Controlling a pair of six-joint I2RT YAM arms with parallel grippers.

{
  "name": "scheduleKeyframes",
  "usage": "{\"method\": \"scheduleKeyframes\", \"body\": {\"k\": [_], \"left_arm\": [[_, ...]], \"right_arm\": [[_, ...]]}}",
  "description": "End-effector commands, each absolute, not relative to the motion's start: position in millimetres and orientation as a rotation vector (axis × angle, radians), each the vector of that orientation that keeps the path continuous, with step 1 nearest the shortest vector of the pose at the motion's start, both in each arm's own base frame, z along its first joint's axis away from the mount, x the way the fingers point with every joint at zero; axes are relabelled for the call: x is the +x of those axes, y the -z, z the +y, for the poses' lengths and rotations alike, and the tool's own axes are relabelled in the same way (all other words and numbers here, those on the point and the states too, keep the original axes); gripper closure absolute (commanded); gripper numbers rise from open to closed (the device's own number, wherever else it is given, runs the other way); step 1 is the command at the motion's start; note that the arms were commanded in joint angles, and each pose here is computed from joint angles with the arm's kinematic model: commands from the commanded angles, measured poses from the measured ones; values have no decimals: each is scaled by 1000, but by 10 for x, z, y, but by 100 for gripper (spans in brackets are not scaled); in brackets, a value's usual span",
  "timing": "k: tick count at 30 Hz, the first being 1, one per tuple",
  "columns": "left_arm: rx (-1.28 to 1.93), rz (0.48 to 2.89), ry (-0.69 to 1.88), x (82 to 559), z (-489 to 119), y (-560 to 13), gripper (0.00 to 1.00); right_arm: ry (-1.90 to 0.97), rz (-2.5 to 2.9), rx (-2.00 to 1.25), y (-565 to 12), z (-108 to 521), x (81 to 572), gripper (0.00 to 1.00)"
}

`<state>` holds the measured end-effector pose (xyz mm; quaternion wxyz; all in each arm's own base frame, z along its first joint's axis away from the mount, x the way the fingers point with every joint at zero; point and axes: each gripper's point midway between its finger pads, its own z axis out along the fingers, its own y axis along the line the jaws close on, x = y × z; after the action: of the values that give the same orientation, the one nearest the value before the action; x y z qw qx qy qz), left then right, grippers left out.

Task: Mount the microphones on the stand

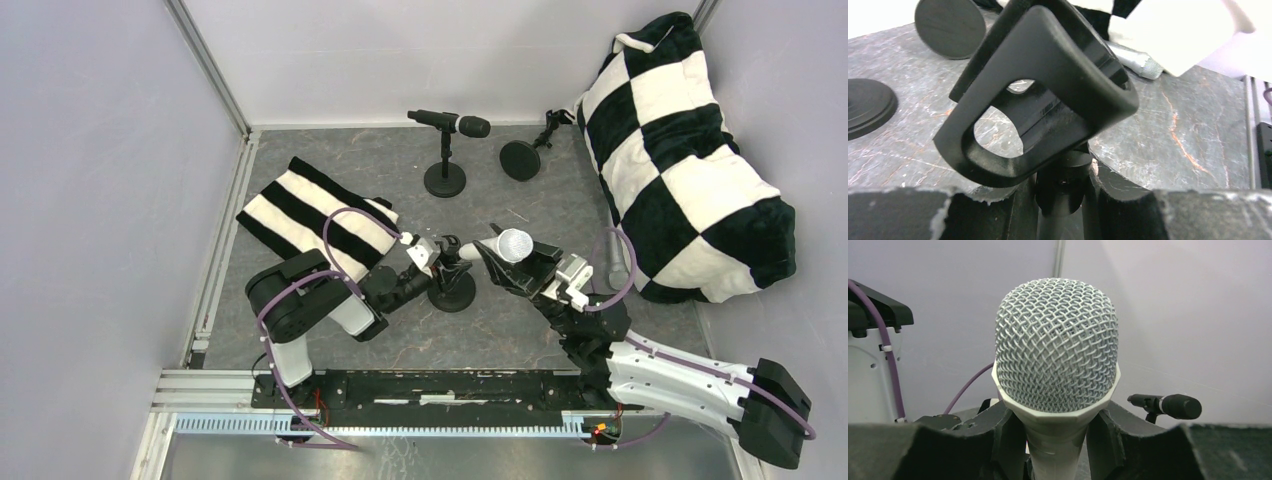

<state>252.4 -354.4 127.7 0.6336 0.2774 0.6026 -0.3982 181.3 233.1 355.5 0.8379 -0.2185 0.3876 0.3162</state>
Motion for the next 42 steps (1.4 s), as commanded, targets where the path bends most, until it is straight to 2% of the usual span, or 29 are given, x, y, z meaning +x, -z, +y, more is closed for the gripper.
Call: {"method": "scheduleKeyframes", "body": {"k": [1,4,12,23,32,42], "left_arm": [[616,1149,1063,2375,-3674,-1824,90],[618,1152,1058,2384,-3674,-1808,89],[653,1136,1071,2329,-3694,-1809,96],[687,1122,1086,2271,-3710,-1805,98],[718,1109,1103,2229,-3745,-1797,98],[773,1086,1125,2137,-3780,-1779,98]], "right_arm": [[-713,707,-490,-3914,2401,1697,100],[-733,682,-522,-3974,2461,1651,100],[-731,679,-543,-3990,2534,1672,100],[-719,754,-550,-3789,2596,1821,100],[-691,851,-609,-3508,2681,1965,100],[-627,1142,-718,-2805,2784,2240,100]]}}
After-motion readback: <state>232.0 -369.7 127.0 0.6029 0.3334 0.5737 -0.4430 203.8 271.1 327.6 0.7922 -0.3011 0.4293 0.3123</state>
